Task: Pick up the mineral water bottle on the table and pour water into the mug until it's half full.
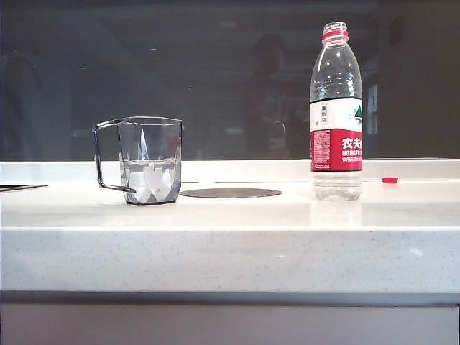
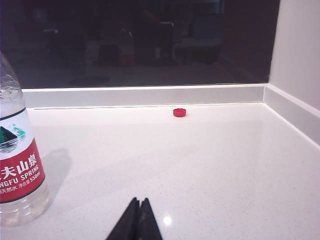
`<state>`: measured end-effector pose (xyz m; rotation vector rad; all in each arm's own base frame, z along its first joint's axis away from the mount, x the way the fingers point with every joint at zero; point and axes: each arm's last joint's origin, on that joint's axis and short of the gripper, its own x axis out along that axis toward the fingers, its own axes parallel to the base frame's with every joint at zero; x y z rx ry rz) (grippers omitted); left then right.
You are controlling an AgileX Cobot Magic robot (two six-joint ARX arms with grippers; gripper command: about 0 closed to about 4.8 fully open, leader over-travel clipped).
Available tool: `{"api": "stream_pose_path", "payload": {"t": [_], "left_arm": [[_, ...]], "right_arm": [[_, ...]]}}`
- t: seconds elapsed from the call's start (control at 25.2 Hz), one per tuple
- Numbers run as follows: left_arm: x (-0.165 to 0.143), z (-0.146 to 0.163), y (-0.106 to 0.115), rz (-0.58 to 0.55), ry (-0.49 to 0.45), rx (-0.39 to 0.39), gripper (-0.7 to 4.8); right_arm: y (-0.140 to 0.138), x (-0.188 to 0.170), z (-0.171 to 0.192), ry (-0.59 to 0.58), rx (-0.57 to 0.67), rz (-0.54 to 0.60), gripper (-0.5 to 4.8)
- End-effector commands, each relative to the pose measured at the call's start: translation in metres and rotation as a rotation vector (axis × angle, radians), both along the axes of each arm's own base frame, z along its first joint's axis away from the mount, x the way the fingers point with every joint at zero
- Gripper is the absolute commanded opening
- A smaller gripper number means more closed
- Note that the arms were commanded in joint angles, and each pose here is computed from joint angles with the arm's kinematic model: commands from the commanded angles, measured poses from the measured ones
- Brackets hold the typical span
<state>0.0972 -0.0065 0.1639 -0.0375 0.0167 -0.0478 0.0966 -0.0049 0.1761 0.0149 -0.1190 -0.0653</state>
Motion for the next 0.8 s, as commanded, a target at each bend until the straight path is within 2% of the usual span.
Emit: {"api": "stream_pose_path", "payload": {"t": [0.04, 0.8], "left_arm": [[-0.0001, 0.0015, -0.0002, -0.005, -0.008, 0.001, -0.04], [-0.0001, 0.0015, -0.0002, -0.005, -0.008, 0.001, -0.04]], "right_arm": [[0.0002, -0.0001, 0.0008, -0.017, -0.003, 0.002, -0.08], [0.0018, 0.0000, 0.0005, -0.015, -0.003, 0.019, -0.08]]}}
